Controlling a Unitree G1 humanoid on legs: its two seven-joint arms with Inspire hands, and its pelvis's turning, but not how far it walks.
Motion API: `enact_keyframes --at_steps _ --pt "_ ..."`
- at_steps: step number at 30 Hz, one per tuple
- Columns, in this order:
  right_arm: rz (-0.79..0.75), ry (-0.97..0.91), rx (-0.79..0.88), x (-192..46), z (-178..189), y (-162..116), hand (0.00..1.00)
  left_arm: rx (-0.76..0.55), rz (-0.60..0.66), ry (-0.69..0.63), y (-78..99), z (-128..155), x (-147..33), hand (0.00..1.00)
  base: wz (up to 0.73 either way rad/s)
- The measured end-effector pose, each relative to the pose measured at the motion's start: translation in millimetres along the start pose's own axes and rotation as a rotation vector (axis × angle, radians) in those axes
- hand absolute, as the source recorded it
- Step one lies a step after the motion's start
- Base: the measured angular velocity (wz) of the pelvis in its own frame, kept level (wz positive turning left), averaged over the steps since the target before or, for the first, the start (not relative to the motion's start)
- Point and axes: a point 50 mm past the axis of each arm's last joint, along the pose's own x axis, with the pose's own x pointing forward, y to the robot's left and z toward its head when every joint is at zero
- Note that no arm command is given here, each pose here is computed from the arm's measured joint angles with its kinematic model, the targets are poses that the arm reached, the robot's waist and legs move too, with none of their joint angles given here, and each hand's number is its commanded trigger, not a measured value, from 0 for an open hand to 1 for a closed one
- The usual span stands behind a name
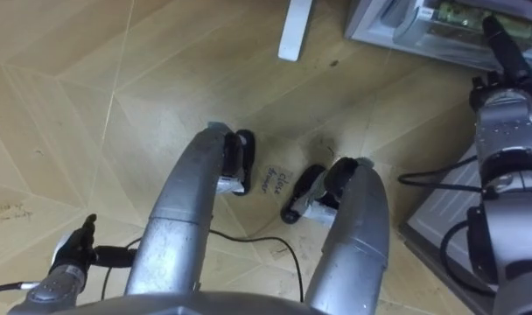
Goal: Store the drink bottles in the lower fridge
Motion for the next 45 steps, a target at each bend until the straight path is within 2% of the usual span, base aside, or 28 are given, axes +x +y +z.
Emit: enact_keyframes --at_steps 6,11,18,19,27,41,45 --pt "-0.061 -0.028 0.023 -2.8 3.0 8.9 0.0 0.008 -0.007 -0.016 -1.1 -1.6 -4.3 0.0 0.02" --pt "0.006 -0.038 0.036 -10.0 5.5 41.2 0.0 0.007 0.028 -0.002 9.3 -10.1 -7.2 0.0 0.02" --pt "0.124 -0.053 0.022 -19.7 10.9 79.8 0.0 0.015 0.027 0.028 12.5 -26.6 -16.5 0.0 0.09" --pt "0.137 -0.059 -0.025 -20.6 8.7 81.4 0.0 0.015 0.026 0.036 12.5 -30.6 -18.8 0.0 0.0" --pt "0.144 -0.051 -0.054 -21.2 7.1 82.9 0.0 0.01 0.025 0.035 13.6 -33.4 -21.5 0.0 0.0" --pt "0.105 -0.046 -0.109 -21.1 2.0 80.5 0.0 0.05 0.029 0.012 27.0 -36.7 -29.8 0.0 0.03" --pt "0.113 -0.041 -0.172 -15.0 0.1 67.7 0.0 0.056 0.0 0.016 27.2 -37.3 -29.6 0.0 -0.03"
